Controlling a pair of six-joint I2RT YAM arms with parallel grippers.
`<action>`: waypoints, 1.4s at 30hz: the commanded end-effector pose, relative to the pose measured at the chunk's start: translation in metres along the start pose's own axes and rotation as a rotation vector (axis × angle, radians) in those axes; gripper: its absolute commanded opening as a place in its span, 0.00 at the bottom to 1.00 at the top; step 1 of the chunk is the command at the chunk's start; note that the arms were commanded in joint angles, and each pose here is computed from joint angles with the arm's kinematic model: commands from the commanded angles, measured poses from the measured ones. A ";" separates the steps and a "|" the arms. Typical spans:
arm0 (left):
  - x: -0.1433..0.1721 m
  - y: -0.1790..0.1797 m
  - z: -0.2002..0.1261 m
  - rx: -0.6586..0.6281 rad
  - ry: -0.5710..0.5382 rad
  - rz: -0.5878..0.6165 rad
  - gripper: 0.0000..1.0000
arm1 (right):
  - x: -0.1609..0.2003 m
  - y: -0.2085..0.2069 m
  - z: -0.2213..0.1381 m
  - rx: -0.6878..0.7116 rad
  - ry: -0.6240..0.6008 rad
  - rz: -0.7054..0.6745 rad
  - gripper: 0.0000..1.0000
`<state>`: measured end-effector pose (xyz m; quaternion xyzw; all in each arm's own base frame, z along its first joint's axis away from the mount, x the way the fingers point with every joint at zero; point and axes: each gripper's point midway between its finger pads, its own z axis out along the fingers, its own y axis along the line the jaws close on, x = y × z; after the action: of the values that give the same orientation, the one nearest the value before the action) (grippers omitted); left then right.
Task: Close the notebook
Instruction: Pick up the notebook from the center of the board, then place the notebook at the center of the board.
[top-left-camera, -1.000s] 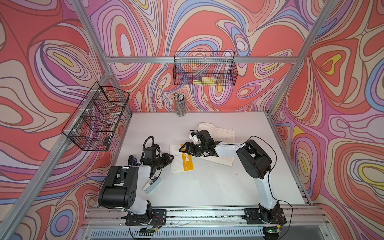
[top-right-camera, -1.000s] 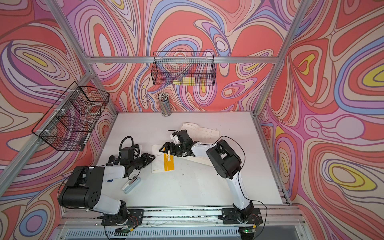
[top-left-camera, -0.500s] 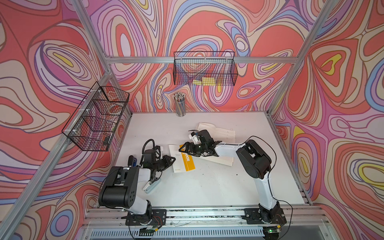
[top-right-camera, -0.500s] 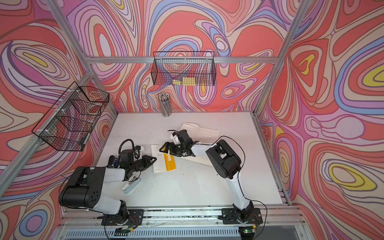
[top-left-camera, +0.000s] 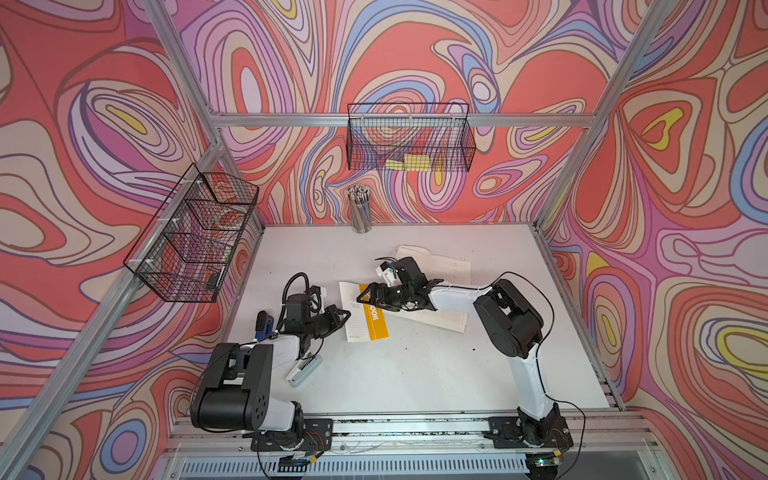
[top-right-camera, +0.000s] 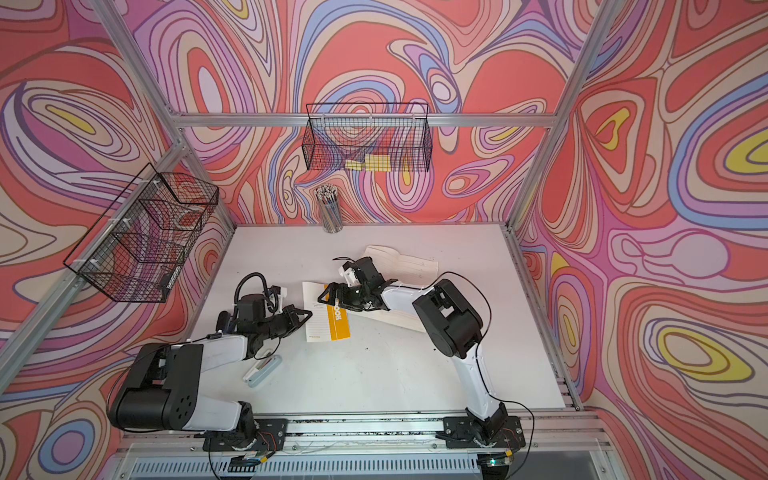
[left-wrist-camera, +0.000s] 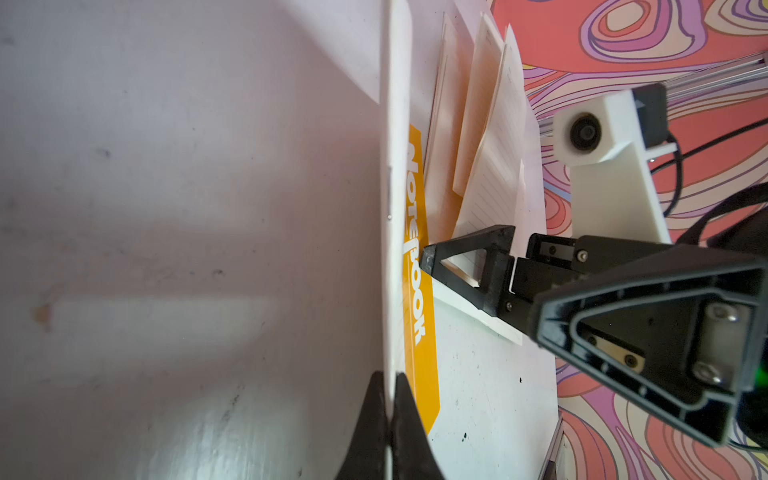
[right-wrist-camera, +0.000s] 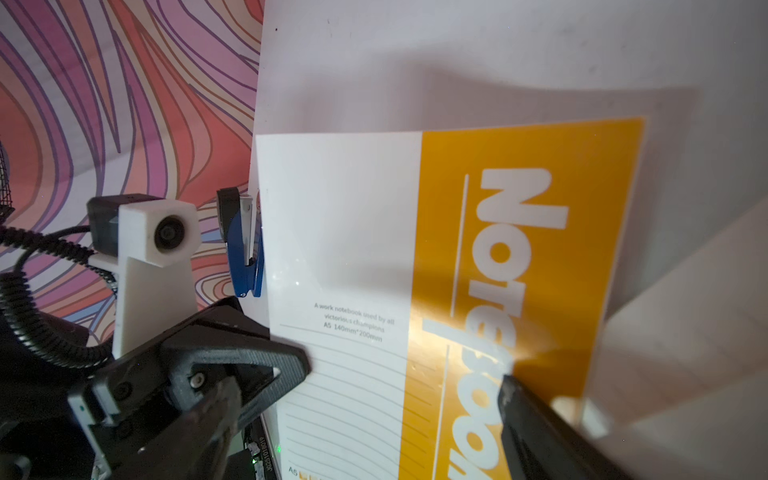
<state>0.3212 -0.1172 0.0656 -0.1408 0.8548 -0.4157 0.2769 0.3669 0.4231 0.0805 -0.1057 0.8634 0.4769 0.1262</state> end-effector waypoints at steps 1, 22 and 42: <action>-0.020 -0.014 -0.005 -0.013 -0.029 0.050 0.00 | -0.028 0.060 -0.031 -0.050 -0.050 -0.122 0.98; -0.181 -0.032 0.025 0.047 -0.138 -0.111 0.00 | -0.063 0.058 -0.143 -0.006 -0.228 -0.133 0.98; -0.195 0.056 0.056 -0.148 0.002 -0.186 0.00 | -0.059 0.041 -0.138 -0.001 -0.229 -0.098 0.98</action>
<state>0.5156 -0.0298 0.0738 -0.2438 0.8525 -0.3944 0.2415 0.3930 0.3338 0.1993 -0.0933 0.8407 0.4784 0.2357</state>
